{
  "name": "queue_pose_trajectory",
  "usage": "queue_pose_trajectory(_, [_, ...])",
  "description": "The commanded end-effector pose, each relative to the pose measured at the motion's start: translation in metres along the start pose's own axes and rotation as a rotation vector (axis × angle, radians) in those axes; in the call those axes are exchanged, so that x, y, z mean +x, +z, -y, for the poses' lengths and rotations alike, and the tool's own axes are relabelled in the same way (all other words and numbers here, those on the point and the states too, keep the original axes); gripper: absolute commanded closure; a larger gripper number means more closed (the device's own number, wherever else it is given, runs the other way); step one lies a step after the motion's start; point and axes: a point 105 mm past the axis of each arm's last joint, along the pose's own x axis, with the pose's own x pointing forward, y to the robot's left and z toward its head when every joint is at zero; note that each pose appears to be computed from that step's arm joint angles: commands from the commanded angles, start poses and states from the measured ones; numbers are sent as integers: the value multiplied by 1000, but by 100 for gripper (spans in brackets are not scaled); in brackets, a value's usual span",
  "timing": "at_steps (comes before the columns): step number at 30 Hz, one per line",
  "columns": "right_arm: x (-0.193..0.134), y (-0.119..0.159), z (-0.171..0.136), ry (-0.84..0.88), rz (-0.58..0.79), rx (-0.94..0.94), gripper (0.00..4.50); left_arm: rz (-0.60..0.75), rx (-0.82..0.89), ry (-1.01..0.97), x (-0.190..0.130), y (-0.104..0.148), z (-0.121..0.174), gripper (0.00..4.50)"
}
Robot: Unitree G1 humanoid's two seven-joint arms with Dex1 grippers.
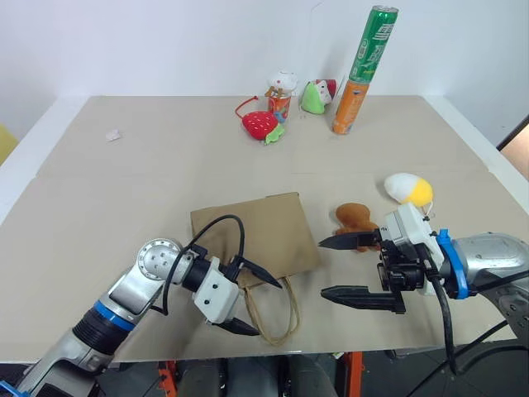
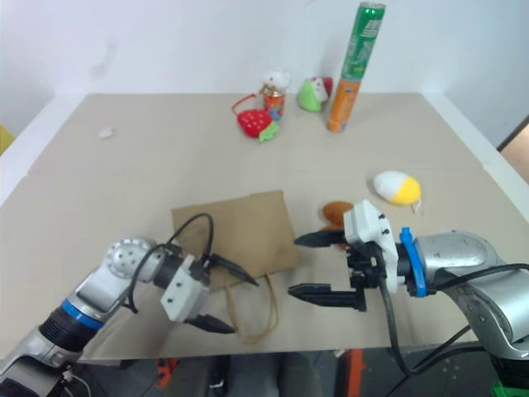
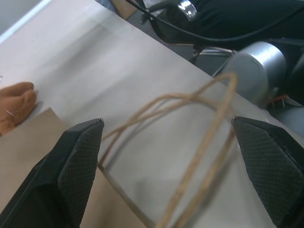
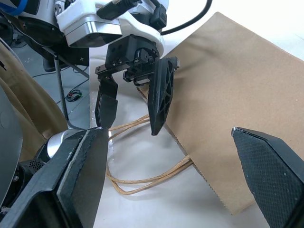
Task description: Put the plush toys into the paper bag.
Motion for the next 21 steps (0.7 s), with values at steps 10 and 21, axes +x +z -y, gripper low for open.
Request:
queue_pose_trajectory(10, [0,6,-3,-12,10,-36,0,30,49,-1,7,6,-16,125])
queue_pose_trajectory(21, [-9,-2,5,-72,-17,-20,0,125,1,279,-33,32,-61,446])
